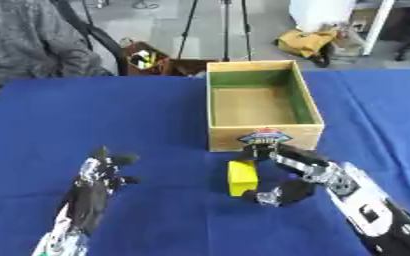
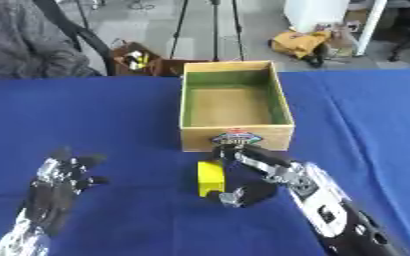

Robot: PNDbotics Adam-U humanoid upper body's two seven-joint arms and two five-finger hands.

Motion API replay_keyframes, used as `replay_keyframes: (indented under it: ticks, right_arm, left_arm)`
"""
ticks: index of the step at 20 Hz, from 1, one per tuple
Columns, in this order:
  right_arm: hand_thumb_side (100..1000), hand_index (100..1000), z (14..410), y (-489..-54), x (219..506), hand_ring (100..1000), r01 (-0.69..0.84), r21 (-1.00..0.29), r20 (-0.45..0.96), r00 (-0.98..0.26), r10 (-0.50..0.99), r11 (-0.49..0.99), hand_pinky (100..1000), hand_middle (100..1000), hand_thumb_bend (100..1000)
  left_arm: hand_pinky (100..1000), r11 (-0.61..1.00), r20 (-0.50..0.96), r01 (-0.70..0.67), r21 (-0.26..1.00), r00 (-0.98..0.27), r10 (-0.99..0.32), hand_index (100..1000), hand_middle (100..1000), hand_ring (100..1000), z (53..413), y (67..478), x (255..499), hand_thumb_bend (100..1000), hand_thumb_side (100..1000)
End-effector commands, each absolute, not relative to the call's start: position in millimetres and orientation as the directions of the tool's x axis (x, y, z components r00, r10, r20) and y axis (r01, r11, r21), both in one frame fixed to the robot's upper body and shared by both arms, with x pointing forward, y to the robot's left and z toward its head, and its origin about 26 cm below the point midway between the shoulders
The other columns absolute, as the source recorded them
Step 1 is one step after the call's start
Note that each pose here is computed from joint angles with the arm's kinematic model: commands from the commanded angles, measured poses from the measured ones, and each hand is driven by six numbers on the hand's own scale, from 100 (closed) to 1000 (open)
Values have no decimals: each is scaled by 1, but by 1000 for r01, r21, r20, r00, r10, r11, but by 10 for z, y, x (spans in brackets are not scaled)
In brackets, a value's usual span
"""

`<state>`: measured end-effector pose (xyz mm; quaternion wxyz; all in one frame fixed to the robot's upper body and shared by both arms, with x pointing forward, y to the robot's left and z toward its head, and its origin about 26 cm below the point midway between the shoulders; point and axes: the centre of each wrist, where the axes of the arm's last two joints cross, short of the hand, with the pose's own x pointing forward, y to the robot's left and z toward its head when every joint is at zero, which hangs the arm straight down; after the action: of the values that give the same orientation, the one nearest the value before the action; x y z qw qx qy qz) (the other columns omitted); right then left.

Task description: Pick up objects on the table and place them in the box.

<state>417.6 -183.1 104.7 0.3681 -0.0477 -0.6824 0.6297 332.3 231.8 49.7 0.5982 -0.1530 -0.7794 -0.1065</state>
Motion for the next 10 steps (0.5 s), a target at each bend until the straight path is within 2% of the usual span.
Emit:
replay_keyframes:
  ticks: [1, 10]
  right_arm:
    - [630, 898, 1167, -1807, 4227, 989, -362, -901, 434, -727, 531, 240, 797, 848, 374]
    - [640, 899, 1143, -1799, 4251, 985, -359, -900, 434, -714, 549, 246, 796, 848, 365]
  left_arm:
    - [691, 926, 961, 378, -1, -256, 106, 660, 702, 975, 554, 2304, 3331, 212, 1000]
    - [692, 924, 960, 382, -1, -257, 108, 660, 702, 975, 558, 2297, 3334, 213, 1000]
